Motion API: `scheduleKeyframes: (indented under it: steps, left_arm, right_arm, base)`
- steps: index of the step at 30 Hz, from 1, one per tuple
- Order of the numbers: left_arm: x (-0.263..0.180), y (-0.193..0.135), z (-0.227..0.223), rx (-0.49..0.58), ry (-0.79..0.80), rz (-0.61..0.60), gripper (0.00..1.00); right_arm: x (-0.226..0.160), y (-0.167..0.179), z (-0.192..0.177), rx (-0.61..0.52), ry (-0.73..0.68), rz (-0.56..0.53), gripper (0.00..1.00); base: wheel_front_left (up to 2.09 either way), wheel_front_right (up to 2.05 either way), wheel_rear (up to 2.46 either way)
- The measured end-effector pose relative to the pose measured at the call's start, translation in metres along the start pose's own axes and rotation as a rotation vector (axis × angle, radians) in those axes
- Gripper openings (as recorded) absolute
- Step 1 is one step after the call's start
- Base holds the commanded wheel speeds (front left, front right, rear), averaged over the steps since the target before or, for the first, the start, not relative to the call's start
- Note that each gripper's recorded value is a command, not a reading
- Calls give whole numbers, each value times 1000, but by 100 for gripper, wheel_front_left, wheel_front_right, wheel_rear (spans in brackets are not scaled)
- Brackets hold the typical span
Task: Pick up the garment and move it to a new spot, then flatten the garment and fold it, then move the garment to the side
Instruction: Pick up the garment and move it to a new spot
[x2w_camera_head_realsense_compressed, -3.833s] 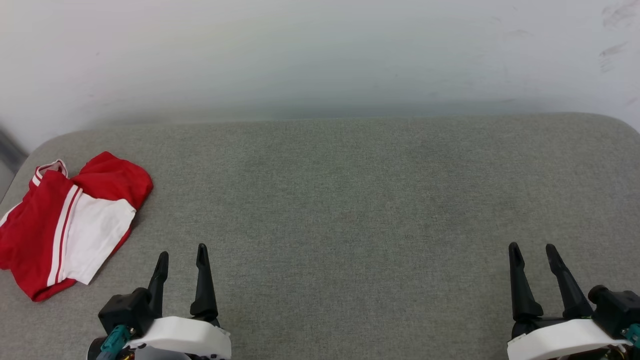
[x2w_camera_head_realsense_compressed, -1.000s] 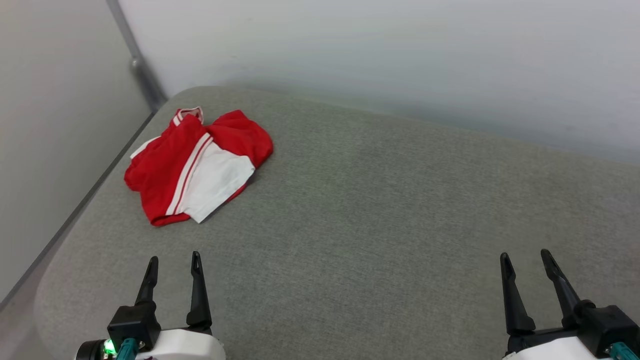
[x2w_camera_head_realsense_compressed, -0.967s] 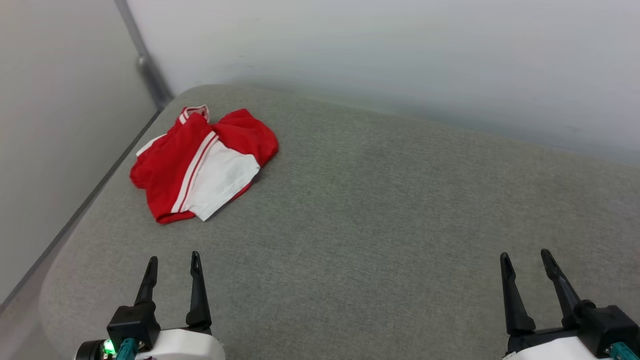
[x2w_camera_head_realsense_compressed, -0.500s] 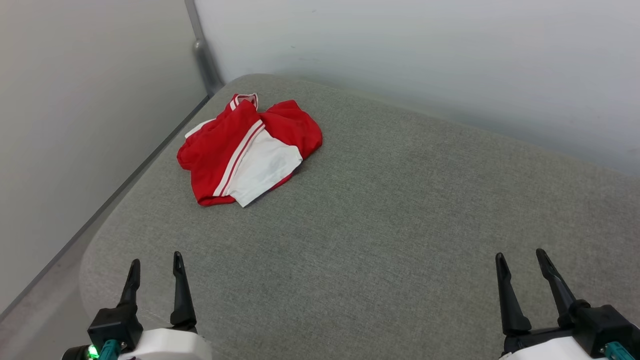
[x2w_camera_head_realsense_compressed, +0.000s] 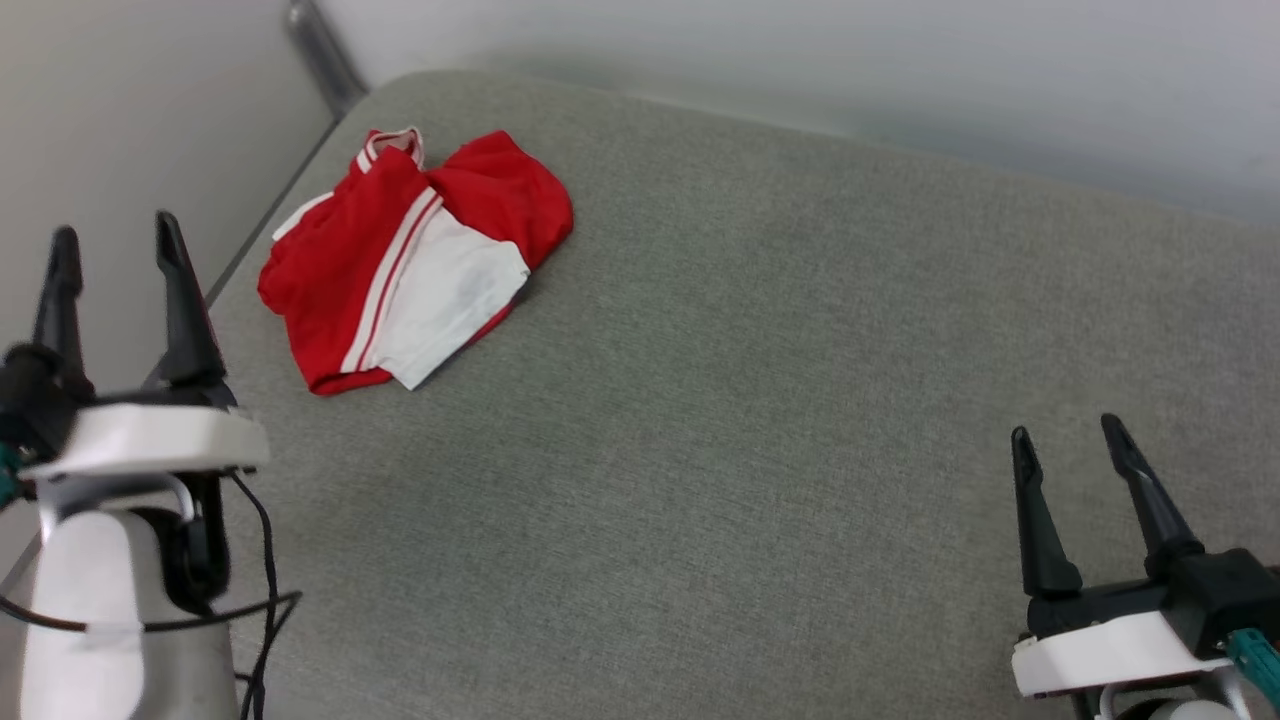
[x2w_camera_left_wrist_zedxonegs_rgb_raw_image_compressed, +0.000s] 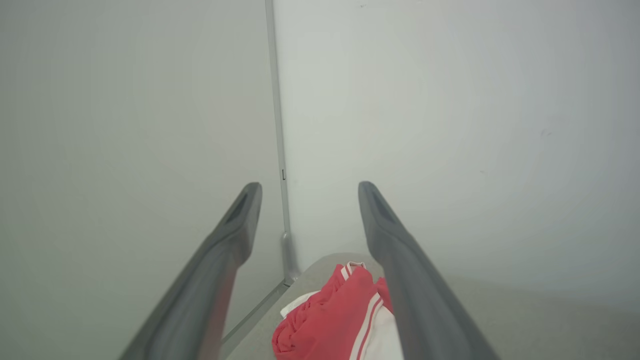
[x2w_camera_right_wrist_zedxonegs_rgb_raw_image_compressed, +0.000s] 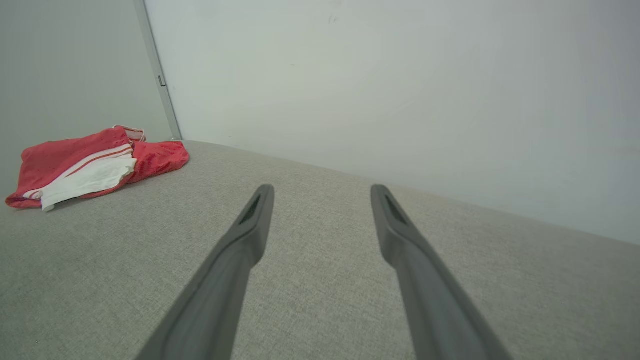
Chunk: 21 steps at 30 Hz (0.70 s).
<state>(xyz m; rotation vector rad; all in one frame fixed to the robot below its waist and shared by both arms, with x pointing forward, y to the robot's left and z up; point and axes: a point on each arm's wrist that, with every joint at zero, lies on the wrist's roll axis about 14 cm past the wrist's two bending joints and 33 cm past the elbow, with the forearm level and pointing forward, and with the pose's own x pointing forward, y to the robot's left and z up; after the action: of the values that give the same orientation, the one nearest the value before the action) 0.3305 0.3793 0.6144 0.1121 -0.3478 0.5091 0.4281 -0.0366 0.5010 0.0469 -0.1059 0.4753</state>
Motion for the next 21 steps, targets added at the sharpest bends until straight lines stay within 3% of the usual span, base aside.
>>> scheduleKeyframes:
  steps: [9, 15, 21]
  left_arm:
    - [86, -24, -19, 45, 1, -91, 100]
    - [125, -45, -67, 82, 149, -158, 100]
    - [137, -74, -129, 147, 432, -286, 100]
  right_arm:
    - [12, -34, -25, -41, 27, -70, 100]
    - [25, -45, -36, -65, 19, -82, 100]
    - [29, -56, -43, -67, 14, -101, 100]
  base:
    - [0, 0, 0]
    - [0, 0, 0]
    - [0, 0, 0]
